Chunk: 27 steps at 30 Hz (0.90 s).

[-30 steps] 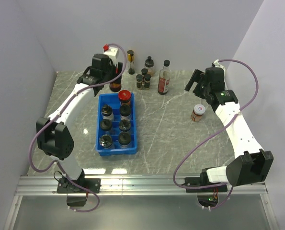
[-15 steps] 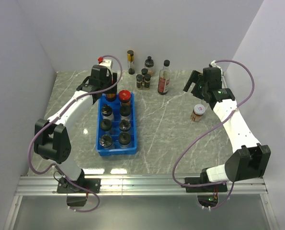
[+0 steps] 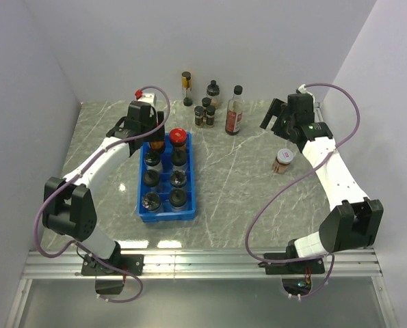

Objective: Organize the condiment bottles
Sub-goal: Place the bottle in the storage box.

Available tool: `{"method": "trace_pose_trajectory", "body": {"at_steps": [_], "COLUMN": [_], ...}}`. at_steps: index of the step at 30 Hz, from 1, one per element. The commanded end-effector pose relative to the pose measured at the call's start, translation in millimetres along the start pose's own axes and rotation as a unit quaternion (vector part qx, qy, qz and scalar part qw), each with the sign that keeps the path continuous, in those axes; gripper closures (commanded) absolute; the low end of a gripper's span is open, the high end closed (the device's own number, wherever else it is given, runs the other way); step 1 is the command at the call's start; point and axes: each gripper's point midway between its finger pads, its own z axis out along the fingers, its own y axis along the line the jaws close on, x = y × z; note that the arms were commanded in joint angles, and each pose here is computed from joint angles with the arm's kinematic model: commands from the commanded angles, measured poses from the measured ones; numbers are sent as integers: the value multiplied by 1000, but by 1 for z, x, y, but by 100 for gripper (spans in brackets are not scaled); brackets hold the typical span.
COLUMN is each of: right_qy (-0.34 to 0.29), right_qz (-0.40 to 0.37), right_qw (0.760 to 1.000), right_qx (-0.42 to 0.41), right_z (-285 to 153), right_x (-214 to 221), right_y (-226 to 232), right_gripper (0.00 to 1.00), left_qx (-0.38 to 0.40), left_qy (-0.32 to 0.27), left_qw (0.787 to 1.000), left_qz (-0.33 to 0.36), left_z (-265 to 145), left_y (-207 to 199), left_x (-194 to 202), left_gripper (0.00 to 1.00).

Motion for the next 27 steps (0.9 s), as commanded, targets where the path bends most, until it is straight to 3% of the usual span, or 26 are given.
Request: {"method": "trace_pose_trajectory", "body": {"at_steps": [1, 17, 27], "right_qy": [-27, -23, -25], "right_qz": [4, 2, 2], "right_qw": [999, 1000, 999], "right_qx": [-24, -21, -20], "right_z": [-3, -1, -3], "right_x": [-22, -16, -16], "right_y": [17, 15, 14], "right_gripper": [0, 0, 0], "left_qx": [2, -30, -41], "left_qy": [-85, -57, -58], "left_qw": [996, 997, 997], "left_qz": [-22, -35, -43], "left_z": [-15, 49, 50], "left_y": [-2, 5, 7], "left_x": [-42, 0, -5], "left_gripper": [100, 100, 98]}}
